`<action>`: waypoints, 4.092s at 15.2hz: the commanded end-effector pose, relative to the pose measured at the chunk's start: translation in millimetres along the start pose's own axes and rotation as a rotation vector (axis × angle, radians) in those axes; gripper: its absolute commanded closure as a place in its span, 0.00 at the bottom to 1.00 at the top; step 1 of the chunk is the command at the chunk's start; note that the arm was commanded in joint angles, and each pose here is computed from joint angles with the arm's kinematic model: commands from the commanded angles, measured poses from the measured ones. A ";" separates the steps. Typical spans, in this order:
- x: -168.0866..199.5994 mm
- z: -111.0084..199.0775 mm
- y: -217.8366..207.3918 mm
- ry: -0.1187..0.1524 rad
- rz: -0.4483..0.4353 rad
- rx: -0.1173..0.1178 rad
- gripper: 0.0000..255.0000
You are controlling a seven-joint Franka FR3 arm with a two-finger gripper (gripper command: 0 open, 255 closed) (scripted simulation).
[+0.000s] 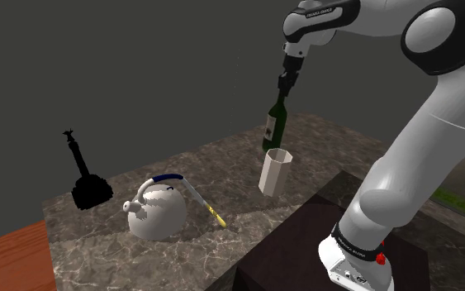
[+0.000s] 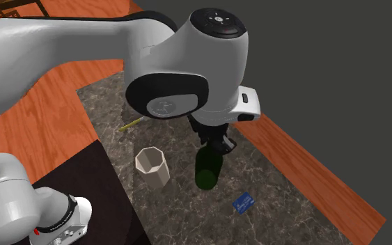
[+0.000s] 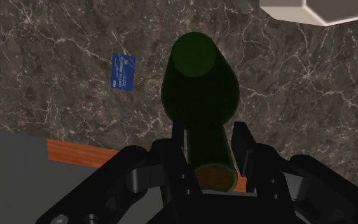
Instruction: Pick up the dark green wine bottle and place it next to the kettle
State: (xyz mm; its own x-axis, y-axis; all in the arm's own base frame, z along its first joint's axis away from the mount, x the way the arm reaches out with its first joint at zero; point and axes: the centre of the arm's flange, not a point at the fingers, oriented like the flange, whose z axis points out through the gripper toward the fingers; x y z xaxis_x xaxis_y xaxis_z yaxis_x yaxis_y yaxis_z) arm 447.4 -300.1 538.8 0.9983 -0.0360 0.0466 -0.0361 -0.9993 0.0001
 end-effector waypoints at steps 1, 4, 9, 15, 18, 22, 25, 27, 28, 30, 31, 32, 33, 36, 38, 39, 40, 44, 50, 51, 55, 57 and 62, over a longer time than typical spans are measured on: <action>0.9 -10.9 0.2 0.000 0.000 0.000 1.00; 1.6 -26.8 0.2 0.000 0.000 0.000 1.00; 2.8 -53.1 0.2 0.000 0.000 0.000 1.00; 4.3 -84.8 0.2 0.000 0.000 0.000 1.00; 5.1 -100.6 0.2 0.000 0.000 0.000 1.00; 6.0 -121.7 0.2 0.000 0.000 0.000 1.00; 6.8 -137.5 0.2 0.000 0.000 0.000 1.00; 7.3 -148.1 0.2 0.000 0.000 0.000 1.00; 7.5 -153.4 0.2 0.000 0.000 0.000 1.00; 8.0 -163.9 0.2 0.000 0.000 0.000 1.00; 8.3 -169.2 0.2 0.000 0.000 0.000 1.00; 8.4 -171.3 0.2 0.000 0.000 0.000 1.00; 10.0 -171.3 -12.9 0.000 0.000 0.000 1.00; 14.9 -171.2 -52.2 0.000 0.000 0.000 1.00; 18.2 -171.2 -78.4 0.000 0.000 0.000 1.00; 19.9 -171.1 -91.5 0.000 0.000 0.000 1.00; 21.5 -171.1 -104.6 0.000 0.000 0.000 1.00; 28.1 -171.0 -157.0 0.000 0.000 0.000 1.00; 37.9 -170.9 -235.5 0.000 0.000 0.000 1.00; 39.6 -170.9 -248.6 0.000 0.000 0.000 1.00; 46.1 -170.8 -301.0 0.000 0.000 0.000 1.00; 49.4 -170.8 -327.2 0.000 0.000 0.000 1.00; 57.6 -170.7 -392.7 0.000 0.000 0.000 1.00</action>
State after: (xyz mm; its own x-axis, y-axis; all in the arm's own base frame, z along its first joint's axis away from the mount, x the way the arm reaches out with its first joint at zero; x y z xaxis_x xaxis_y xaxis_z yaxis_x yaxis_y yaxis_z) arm 510.2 75.1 708.3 0.9983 -0.0350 0.0460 -0.0351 -0.9994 0.0007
